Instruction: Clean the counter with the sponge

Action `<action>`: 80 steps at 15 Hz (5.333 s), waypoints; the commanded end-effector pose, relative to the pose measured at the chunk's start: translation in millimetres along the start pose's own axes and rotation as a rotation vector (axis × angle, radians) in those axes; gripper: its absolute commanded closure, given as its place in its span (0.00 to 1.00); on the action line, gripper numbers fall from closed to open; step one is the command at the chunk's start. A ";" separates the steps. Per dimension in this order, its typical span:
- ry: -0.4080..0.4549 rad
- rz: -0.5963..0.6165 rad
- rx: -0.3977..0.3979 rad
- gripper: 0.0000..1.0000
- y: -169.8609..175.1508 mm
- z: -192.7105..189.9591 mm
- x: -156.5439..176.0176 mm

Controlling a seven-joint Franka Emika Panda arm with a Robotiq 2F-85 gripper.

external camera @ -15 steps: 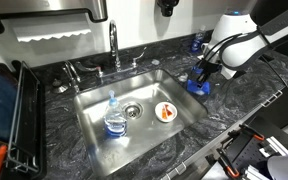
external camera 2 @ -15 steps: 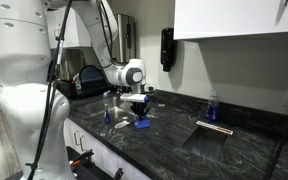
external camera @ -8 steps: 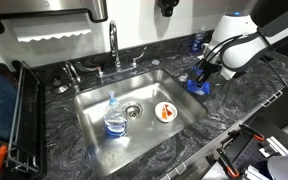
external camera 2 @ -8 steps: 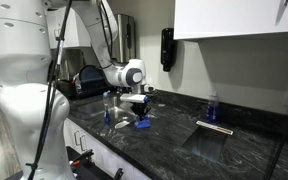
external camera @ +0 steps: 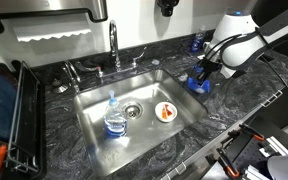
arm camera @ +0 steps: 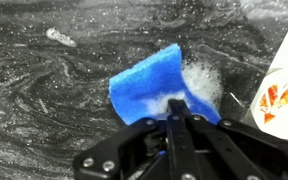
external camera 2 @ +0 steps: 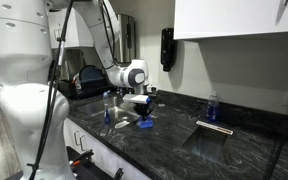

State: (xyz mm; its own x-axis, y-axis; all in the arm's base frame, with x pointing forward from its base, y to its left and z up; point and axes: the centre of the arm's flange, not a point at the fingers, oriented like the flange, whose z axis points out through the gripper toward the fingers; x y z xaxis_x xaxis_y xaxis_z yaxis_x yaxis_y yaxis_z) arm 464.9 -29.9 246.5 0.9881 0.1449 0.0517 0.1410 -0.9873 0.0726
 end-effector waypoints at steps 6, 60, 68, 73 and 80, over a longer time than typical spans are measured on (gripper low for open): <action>0.003 0.022 -0.002 1.00 28.6 24.0 16.9; -0.172 0.058 0.002 1.00 47.6 47.3 27.5; -0.216 0.103 -0.054 1.00 88.1 47.1 -8.8; -0.158 0.145 0.085 1.00 99.3 53.9 -15.3; -0.071 0.161 0.246 1.00 103.2 52.5 -8.6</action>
State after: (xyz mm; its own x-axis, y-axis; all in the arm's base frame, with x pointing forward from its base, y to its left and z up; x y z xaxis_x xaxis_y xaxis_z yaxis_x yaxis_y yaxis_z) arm 480.1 -152.7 238.7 0.9993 -0.0365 -0.0076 -0.0371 -0.9936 -0.1065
